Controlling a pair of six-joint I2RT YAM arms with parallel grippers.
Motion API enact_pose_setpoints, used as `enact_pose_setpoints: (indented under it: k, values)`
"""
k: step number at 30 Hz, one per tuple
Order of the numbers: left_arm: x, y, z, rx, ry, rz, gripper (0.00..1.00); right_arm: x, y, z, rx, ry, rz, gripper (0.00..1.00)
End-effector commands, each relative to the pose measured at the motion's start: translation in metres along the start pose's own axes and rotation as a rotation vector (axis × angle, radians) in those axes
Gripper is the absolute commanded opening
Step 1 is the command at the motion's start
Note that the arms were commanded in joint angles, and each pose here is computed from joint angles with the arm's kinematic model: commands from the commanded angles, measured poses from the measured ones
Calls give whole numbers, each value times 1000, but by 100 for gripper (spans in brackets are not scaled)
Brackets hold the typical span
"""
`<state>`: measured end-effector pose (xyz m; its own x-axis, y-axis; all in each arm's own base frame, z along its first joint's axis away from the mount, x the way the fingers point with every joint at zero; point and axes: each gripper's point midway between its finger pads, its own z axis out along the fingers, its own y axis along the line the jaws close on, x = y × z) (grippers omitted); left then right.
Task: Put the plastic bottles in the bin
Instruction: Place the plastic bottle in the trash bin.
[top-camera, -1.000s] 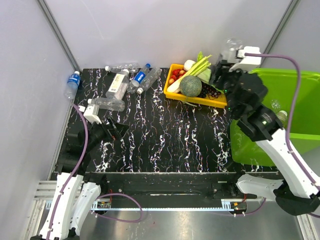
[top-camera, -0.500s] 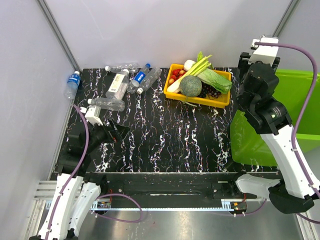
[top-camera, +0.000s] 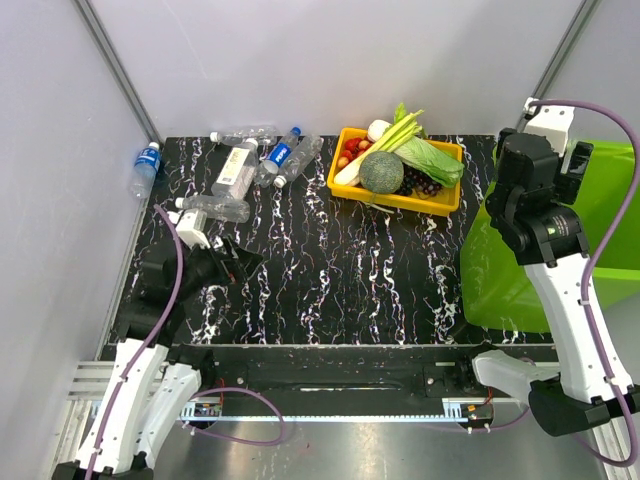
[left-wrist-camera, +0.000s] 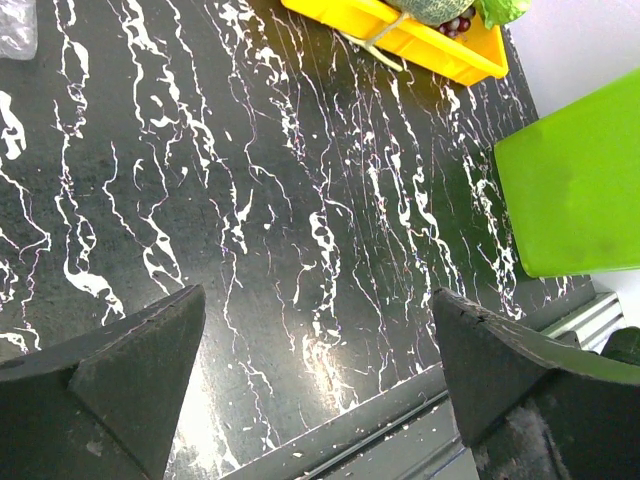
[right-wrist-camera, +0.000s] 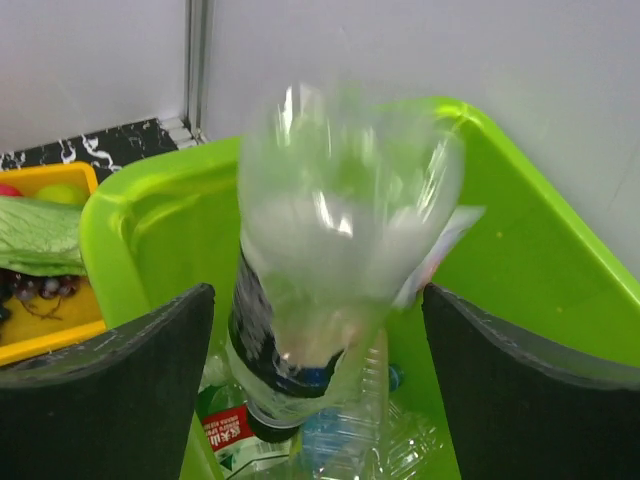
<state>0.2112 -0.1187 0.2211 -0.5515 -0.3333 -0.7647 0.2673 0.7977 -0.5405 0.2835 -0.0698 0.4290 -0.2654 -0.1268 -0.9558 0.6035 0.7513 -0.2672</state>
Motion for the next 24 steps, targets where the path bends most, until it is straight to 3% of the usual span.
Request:
enact_pose_setpoints:
  k: [1, 6, 13, 24]
  values:
    - [-7, -6, 6, 32, -7, 21, 99, 1, 3, -2, -19, 23, 56, 98]
    - [-11, -6, -1, 23, -43, 32, 99, 3, 16, -4, -97, 48, 70, 99]
    - [-12, -8, -3, 31, -50, 33, 99, -31, 41, -27, -326, 26, 285, 99]
    - [-15, -8, -8, 17, -84, 45, 99, -65, 146, -80, -887, 124, 416, 99]
